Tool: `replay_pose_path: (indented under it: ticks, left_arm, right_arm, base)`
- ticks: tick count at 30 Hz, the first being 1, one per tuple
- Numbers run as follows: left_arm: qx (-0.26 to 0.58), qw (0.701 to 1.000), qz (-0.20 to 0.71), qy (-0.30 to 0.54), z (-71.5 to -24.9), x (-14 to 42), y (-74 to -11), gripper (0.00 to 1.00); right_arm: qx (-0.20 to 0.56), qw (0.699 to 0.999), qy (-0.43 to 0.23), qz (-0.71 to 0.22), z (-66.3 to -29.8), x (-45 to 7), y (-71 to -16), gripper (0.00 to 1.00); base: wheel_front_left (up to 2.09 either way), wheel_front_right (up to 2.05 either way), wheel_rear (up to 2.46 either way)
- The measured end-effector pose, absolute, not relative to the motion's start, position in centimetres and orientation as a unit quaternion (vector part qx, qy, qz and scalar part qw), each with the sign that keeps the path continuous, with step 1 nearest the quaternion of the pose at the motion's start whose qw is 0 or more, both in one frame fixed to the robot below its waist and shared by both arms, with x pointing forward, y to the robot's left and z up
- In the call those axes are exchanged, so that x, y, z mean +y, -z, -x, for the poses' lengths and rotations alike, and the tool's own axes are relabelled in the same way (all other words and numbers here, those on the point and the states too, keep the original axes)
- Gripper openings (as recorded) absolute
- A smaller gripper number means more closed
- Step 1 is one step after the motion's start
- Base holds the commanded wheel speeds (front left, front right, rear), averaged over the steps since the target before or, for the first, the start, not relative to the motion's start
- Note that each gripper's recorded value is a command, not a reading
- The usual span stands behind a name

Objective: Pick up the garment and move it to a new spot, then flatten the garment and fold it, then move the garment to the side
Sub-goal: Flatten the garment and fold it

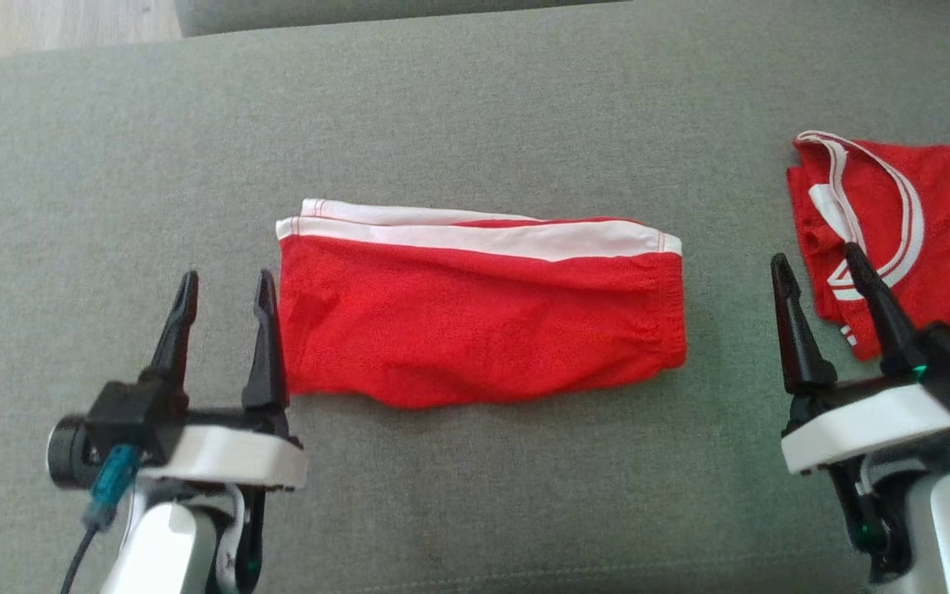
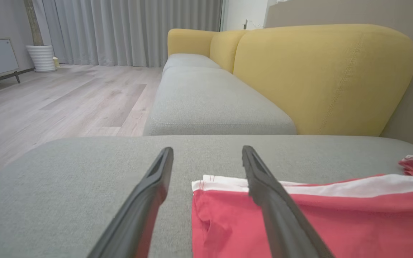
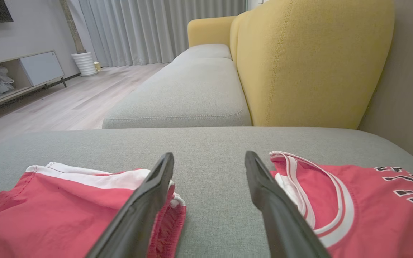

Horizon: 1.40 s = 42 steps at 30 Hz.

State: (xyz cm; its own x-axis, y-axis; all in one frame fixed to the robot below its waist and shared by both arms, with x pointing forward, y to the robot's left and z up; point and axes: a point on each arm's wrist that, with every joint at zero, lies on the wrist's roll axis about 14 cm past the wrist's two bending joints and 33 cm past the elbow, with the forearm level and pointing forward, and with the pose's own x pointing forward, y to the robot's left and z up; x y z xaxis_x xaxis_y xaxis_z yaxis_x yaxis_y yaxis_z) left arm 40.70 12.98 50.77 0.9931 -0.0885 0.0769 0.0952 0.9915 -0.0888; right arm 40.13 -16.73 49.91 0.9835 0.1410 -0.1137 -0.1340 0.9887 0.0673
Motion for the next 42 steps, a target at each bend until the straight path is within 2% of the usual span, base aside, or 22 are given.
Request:
replay_pose_path:
  ticks: [19,23,27,42]
  left_arm:
    - [-0.011,0.999,0.037,0.039,-40.2,13.6,-49.5,1.0]
    - [-0.006,0.999,0.036,0.035,-40.3,13.9,-49.1,1.0]
    - [0.001,0.999,0.037,0.031,-40.6,14.1,-48.7,1.0]
    - [0.009,0.999,0.042,0.022,-42.2,14.2,-47.4,1.0]
  right_arm:
    - [0.06,0.995,-0.073,-0.034,-40.4,-16.3,-49.9,1.0]
    - [0.096,0.989,-0.104,-0.04,-40.6,-14.2,-48.2,1.0]
    - [0.167,0.976,-0.133,-0.047,-40.0,-12.0,-44.1,1.0]
    - [0.274,0.948,-0.138,-0.086,-42.3,-10.7,-37.5,1.0]
  base:
    - [0.0,0.0,0.0]
    - [0.0,0.0,0.0]
    - [0.0,0.0,0.0]
    - [0.0,0.0,0.0]
